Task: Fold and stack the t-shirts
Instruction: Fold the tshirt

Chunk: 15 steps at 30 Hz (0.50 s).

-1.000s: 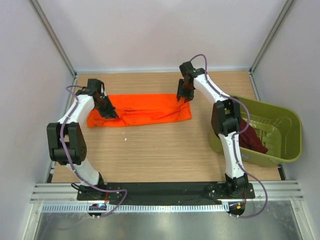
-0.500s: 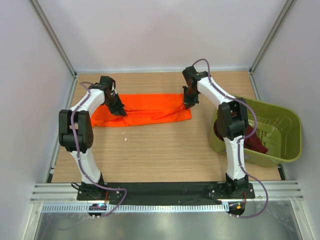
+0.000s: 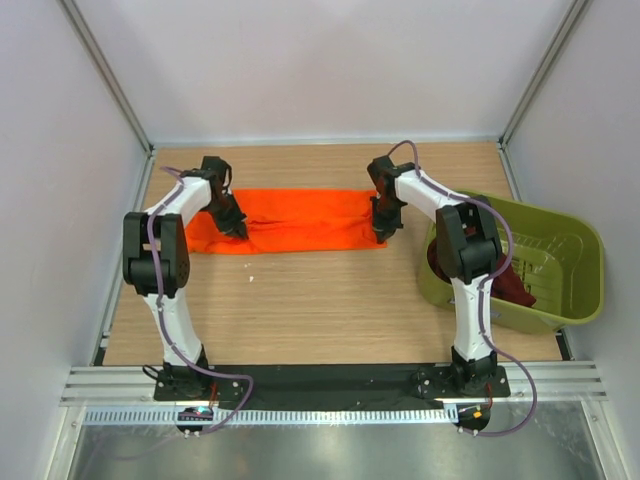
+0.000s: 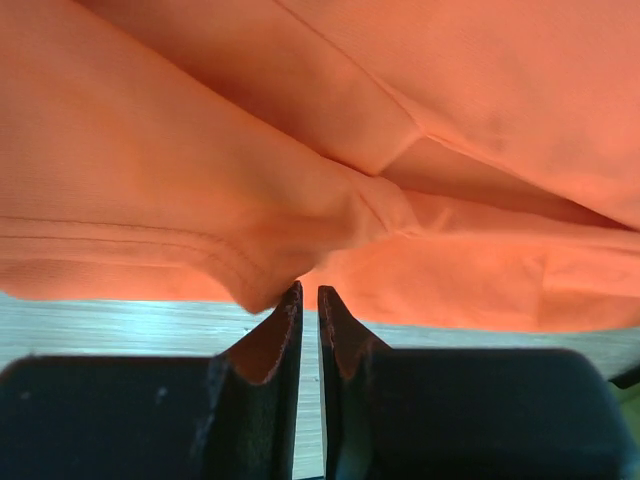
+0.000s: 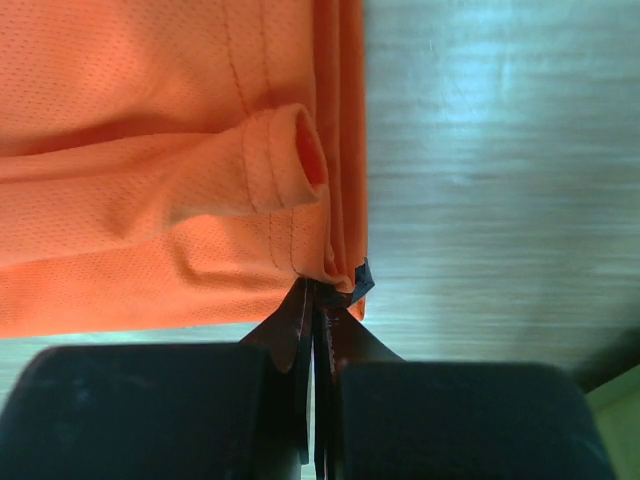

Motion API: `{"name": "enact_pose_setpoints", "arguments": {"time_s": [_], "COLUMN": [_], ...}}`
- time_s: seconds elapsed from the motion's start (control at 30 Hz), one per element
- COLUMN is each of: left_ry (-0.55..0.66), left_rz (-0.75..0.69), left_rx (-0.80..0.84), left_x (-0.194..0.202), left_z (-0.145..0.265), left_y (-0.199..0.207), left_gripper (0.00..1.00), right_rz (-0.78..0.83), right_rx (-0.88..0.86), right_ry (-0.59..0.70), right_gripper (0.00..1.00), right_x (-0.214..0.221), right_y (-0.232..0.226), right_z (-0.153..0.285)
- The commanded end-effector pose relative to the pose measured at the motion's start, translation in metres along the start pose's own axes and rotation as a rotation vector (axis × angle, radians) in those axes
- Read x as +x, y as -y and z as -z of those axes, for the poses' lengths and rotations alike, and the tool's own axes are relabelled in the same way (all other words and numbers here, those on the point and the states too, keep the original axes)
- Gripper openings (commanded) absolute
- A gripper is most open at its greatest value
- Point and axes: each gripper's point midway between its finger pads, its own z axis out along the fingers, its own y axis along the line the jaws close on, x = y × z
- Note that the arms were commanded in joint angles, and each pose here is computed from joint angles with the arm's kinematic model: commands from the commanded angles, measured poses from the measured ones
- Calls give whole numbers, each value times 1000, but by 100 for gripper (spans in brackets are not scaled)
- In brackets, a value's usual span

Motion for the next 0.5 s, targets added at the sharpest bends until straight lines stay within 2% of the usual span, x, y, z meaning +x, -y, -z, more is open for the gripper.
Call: {"name": "enact_pose_setpoints", "arguments": {"time_s": [0.0, 0.23, 0.47], "left_ry": [41, 59, 85], "left_rz": [-2, -36, -63], "left_rx": [-25, -42, -31], "left_x": [-14, -22, -31], "left_z": [11, 18, 28], "left_y": [-4, -5, 1], "left_gripper": [11, 15, 17], "right_rz": [6, 9, 12], "right_rx": [40, 11, -42], "right_ry": [26, 31, -68], "right_gripper": [1, 1, 2], "right_x": [4, 11, 36], "right_y": [13, 11, 6], "right_z": [10, 28, 27]}}
